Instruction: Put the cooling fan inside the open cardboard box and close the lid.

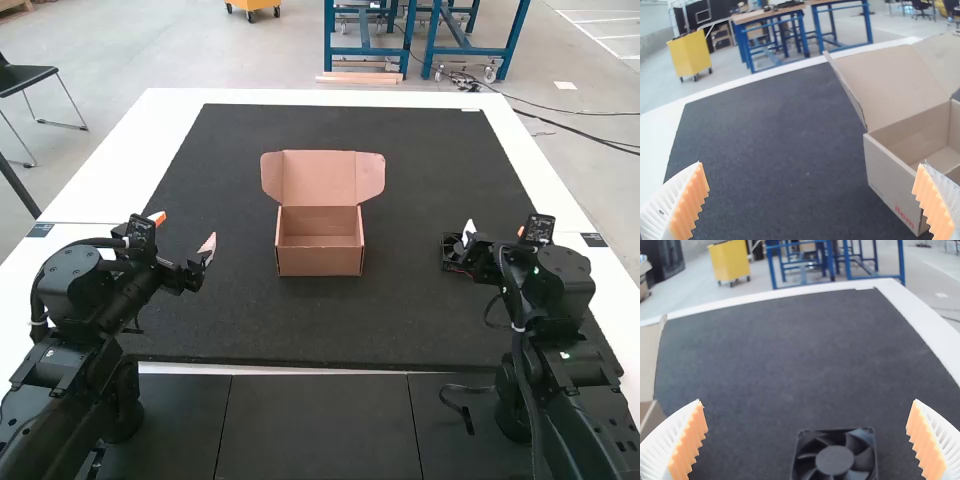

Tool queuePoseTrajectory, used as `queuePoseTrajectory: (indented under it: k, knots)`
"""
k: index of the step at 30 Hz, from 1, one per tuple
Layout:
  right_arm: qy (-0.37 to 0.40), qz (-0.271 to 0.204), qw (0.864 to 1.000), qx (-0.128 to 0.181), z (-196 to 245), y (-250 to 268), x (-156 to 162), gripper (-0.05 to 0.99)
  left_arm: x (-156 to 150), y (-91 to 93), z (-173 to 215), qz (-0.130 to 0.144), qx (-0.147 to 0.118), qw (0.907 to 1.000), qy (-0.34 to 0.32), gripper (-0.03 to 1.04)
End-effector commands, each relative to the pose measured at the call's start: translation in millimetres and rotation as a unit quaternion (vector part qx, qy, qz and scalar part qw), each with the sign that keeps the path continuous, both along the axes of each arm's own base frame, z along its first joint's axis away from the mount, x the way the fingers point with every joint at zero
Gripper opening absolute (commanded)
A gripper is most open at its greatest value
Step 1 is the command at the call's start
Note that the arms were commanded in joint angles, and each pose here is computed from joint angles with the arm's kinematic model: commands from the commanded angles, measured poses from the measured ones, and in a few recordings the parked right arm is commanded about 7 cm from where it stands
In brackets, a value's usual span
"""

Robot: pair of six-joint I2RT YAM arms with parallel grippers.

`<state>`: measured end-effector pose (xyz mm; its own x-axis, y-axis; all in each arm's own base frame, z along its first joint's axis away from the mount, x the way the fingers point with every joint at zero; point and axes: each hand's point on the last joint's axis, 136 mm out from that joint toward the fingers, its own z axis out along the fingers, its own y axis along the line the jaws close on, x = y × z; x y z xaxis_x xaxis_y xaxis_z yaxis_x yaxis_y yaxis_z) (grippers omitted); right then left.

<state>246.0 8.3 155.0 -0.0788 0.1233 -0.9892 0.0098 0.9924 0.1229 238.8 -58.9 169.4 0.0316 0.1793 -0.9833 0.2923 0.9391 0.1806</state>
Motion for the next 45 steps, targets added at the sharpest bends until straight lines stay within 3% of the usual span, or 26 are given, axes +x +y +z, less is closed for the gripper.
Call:
queuePoseTrajectory:
  k: [1, 2, 7, 14, 22, 25, 27, 32, 38, 45]
  knots:
    - [-0.005, -0.005, 1.000, 0.000, 1.4, -1.2, -0.2, 0.91, 0.2, 0.6, 0.0, 0.002, 0.004, 1.0000, -0.005, 0.96]
    - [-0.009, -0.006, 1.000, 0.023, 3.2, -1.2, -0.1, 0.91, 0.1, 0.2, 0.8, 0.001, 0.006, 1.0000, -0.006, 0.96]
    - [-0.009, -0.006, 1.000, 0.023, 3.2, -1.2, -0.1, 0.91, 0.4, 1.3, 4.9, 0.004, -0.009, 0.9999, -0.011, 0.97]
    - [-0.008, -0.007, 1.000, 0.022, 2.8, -1.4, -0.2, 0.91, 1.8, 6.5, 4.9, 0.020, -0.057, 0.9982, 0.003, 0.97]
    - [-0.008, -0.006, 1.000, 0.022, 2.9, -1.2, -0.1, 0.91, 4.1, 17.9, 8.2, 0.047, -0.062, 0.9970, -0.004, 0.97]
    - [-0.021, -0.008, 0.999, 0.026, 9.2, -1.9, 0.2, 0.91, 3.6, 23.0, 30.7, 0.054, -0.093, 0.9932, -0.044, 0.97]
    - [-0.046, -0.023, 0.998, 0.020, 21.6, -7.2, 0.2, 0.91, 2.0, 32.8, 50.9, 0.075, -0.099, 0.9884, -0.087, 0.97]
    - [-0.128, -0.031, 0.991, 0.008, 67.7, -11.1, -5.1, 0.91, -6.0, 38.7, 85.9, 0.082, -0.104, 0.9812, -0.140, 0.96]
    - [-0.139, -0.031, 0.990, 0.005, 105.4, -11.1, -6.8, 0.91, 6.3, 36.0, 110.2, 0.081, -0.101, 0.9864, -0.101, 0.96]
    - [-0.069, -0.044, 0.997, -0.005, 146.3, -12.5, 25.5, 0.91, 64.5, 40.4, 136.3, 0.102, -0.117, 0.9878, 0.010, 0.97]
